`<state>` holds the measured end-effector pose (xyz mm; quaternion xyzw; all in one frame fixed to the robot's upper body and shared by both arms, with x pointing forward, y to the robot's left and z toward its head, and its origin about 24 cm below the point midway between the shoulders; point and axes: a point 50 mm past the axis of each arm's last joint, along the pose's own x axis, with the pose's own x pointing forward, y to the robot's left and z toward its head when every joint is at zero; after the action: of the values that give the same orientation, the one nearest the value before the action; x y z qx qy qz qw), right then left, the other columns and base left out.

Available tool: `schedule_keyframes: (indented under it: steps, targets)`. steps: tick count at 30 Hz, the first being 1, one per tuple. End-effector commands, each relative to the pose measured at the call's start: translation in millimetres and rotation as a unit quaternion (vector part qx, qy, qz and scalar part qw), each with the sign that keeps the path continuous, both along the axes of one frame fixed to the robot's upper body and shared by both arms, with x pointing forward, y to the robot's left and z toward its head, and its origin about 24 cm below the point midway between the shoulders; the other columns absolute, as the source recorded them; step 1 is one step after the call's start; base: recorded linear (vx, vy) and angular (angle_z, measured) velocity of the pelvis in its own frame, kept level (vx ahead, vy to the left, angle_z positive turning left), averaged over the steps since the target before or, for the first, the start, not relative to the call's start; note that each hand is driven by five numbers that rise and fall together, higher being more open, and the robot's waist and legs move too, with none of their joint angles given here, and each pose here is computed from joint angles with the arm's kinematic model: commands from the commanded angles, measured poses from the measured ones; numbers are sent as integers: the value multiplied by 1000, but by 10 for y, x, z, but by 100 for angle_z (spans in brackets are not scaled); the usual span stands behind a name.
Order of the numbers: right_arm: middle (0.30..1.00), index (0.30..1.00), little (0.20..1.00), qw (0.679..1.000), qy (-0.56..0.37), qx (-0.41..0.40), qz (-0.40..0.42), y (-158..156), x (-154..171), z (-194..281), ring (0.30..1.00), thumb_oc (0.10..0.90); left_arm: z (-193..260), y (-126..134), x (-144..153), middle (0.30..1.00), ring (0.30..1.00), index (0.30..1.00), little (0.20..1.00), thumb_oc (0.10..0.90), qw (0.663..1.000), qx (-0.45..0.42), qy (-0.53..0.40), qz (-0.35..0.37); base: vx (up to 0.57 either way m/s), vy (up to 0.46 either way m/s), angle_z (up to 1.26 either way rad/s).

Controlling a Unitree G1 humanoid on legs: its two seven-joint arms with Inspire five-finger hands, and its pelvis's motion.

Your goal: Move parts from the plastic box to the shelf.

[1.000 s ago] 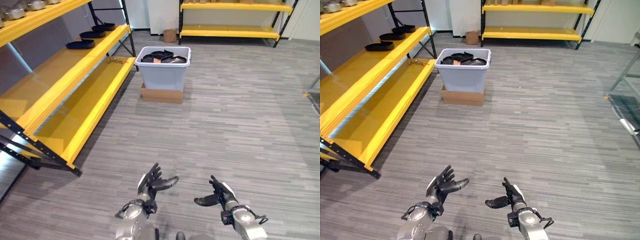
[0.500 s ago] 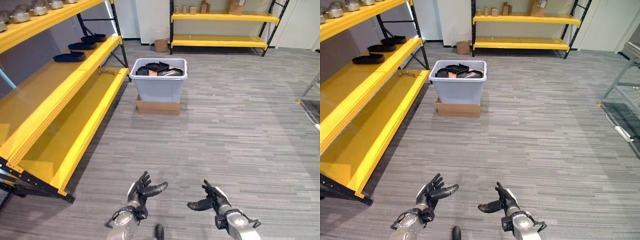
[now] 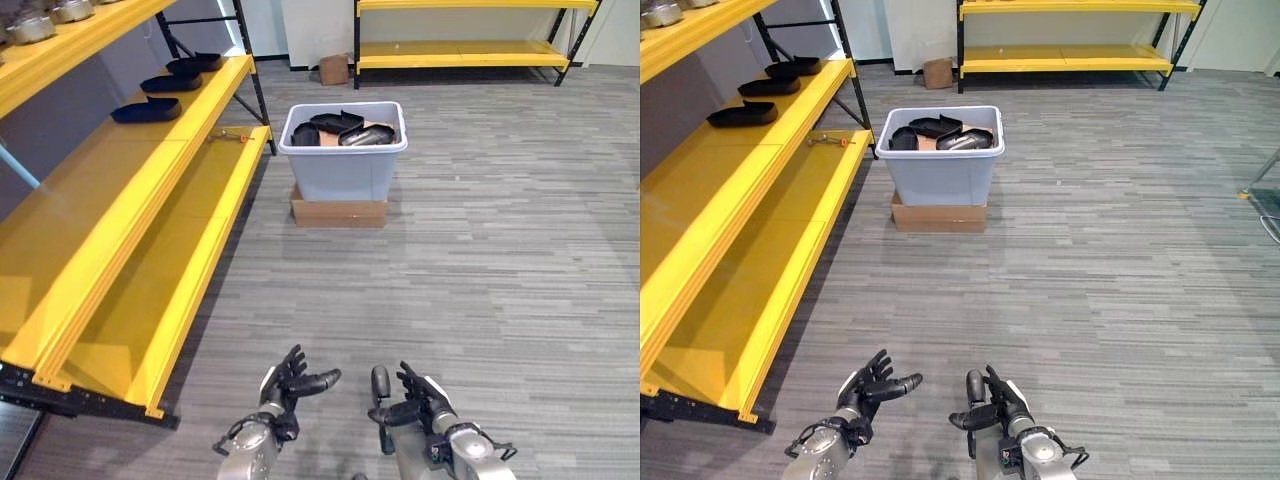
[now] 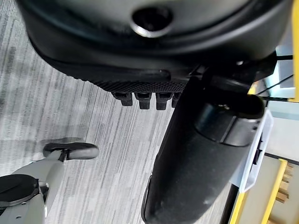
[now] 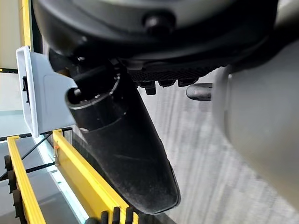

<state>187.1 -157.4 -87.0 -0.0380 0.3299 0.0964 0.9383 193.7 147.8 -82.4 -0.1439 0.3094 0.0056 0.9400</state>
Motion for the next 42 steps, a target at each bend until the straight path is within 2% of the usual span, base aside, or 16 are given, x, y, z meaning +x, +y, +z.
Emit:
schedule_keyframes:
  steps: [1,8,19,23,28,34,39,42]
  targets:
    - [1000,1000,1000,994,-105,22,6,73,383,352,1000,900,452,-29,362,1000,1000,1000,1000,900,991,-1,-135,-4,230,-114,19]
    - [1000,1000,1000,994,-105,7,2,-19,382,355,1000,900,442,-81,324,1000,1000,1000,1000,900,991,-5,-132,-12,244,-196,17]
    - [1000,1000,1000,995,-103,-8,-19,-120,345,339,1000,900,405,45,272,1000,1000,1000,1000,900,992,14,-127,-13,157,-67,-10]
    - [1000,1000,1000,995,-96,10,-22,-21,352,303,1000,900,409,162,261,1000,1000,1000,1000,900,992,25,-128,2,390,163,-23]
    - [1000,1000,1000,994,-106,31,-9,95,403,351,1000,900,453,171,308,1000,1000,1000,1000,900,990,29,-138,-2,350,208,-54]
    - [1000,1000,1000,993,-113,46,4,159,377,383,1000,900,443,97,308,1000,1000,1000,1000,900,990,24,-133,-28,293,232,1]
    - [1000,1000,1000,994,-102,49,14,196,359,353,1000,900,311,58,157,1000,1000,1000,1000,900,994,11,-104,-18,470,-275,33]
    - [1000,1000,1000,994,-102,36,5,91,370,351,1000,900,343,-15,236,1000,1000,1000,1000,900,994,4,-111,-22,621,-561,-3]
